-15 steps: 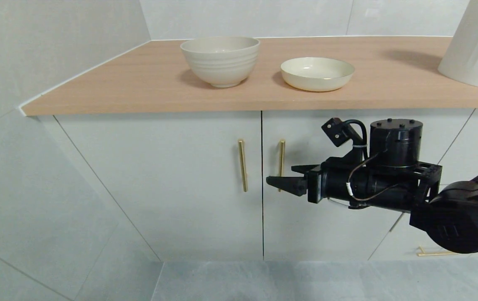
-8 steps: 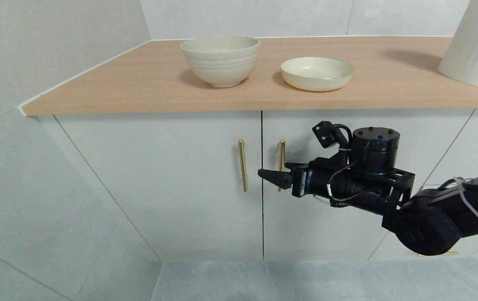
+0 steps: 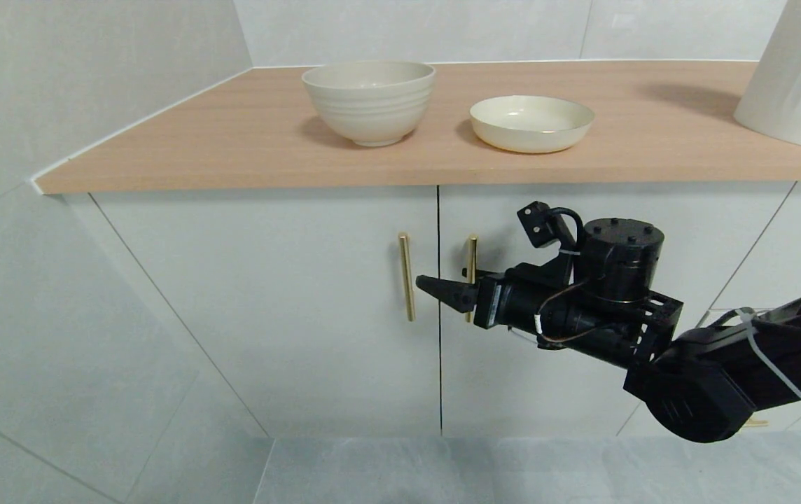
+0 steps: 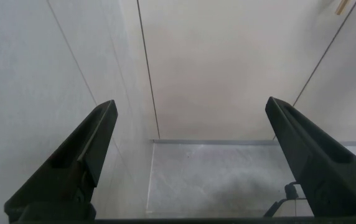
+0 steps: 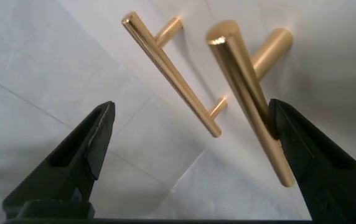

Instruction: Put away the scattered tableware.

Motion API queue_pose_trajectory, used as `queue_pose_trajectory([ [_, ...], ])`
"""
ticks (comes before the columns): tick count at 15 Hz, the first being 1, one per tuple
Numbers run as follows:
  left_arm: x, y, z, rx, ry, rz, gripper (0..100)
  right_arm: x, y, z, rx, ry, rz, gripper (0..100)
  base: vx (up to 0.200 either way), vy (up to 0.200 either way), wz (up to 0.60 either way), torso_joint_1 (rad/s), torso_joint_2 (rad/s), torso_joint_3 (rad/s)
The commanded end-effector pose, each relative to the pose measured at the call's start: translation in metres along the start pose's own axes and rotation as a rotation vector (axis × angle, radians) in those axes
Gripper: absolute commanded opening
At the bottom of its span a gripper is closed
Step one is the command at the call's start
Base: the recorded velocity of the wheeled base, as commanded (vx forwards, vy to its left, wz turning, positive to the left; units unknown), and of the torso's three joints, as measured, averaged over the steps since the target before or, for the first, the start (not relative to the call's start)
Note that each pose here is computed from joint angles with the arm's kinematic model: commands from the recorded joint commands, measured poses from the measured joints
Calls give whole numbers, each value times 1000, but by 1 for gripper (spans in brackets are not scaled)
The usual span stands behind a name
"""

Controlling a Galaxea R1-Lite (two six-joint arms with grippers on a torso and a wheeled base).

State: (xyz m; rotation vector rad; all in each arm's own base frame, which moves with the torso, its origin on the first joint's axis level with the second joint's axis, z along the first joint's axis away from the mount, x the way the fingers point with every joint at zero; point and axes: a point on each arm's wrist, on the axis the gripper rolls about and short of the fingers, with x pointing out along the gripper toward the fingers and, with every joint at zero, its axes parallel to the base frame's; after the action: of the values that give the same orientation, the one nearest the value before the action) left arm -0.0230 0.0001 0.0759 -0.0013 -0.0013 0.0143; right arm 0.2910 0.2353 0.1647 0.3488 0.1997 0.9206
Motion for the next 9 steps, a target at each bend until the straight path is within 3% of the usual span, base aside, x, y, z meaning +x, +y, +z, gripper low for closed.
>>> queue_pose_trajectory([
  [1, 0, 0, 0, 0, 0, 1, 100, -3, 5, -2, 6, 15, 11, 100, 0, 0, 0, 0, 0, 0],
  [9, 0, 0, 0, 0, 0, 1, 100, -49, 53, -14, 4, 83, 111, 100, 0, 0, 0, 0, 0, 0],
])
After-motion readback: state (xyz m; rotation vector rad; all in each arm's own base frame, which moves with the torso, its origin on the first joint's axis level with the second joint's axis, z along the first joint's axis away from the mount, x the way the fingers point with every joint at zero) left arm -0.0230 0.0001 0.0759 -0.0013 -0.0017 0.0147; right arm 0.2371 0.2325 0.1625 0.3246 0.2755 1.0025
